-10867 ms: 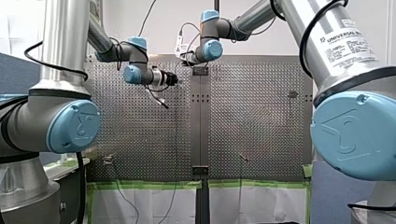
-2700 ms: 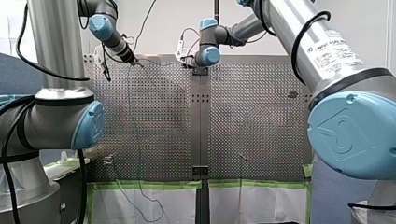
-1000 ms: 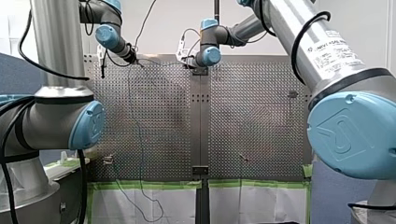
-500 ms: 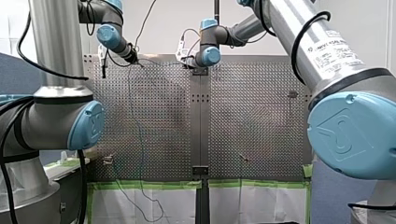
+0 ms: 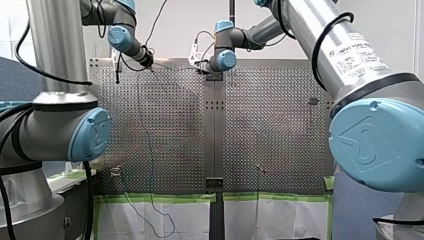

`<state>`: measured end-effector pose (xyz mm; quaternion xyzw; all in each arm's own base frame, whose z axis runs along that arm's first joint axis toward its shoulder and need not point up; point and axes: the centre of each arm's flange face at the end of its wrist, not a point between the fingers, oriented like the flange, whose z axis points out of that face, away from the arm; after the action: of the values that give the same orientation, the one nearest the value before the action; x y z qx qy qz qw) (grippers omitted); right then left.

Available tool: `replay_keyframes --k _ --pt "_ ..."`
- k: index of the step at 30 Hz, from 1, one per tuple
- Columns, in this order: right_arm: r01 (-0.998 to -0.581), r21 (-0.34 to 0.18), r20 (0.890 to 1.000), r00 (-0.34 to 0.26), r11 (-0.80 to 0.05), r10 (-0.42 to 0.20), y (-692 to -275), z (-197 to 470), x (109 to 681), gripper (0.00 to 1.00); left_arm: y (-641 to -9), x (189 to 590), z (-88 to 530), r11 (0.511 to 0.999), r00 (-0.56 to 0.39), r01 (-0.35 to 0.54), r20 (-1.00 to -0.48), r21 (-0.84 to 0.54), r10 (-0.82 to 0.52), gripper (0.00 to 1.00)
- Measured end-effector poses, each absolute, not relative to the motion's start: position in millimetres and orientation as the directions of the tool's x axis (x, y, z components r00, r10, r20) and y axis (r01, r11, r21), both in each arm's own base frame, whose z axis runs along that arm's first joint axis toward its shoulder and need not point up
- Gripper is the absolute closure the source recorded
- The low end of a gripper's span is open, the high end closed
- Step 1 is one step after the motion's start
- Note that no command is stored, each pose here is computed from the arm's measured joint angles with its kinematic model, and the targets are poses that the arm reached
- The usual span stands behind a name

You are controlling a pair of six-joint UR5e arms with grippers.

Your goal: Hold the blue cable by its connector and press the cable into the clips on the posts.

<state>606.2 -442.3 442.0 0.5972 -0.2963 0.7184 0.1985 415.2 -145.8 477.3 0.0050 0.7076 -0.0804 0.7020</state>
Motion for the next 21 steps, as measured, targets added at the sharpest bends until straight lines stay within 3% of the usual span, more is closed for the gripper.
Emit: replay_keyframes --k 9,21 --pt "-0.640 -0.188 0.976 -0.208 -0.745 -0.068 -443 442 606 1.00 -157 430 471 0.984 -0.024 0.143 -0.995 -0.102 -0.100 0.00" --pt "-0.646 -0.185 0.977 -0.206 -0.741 -0.064 -446 441 604 1.00 -174 468 479 0.989 0.036 0.118 -0.995 -0.091 -0.096 0.00"
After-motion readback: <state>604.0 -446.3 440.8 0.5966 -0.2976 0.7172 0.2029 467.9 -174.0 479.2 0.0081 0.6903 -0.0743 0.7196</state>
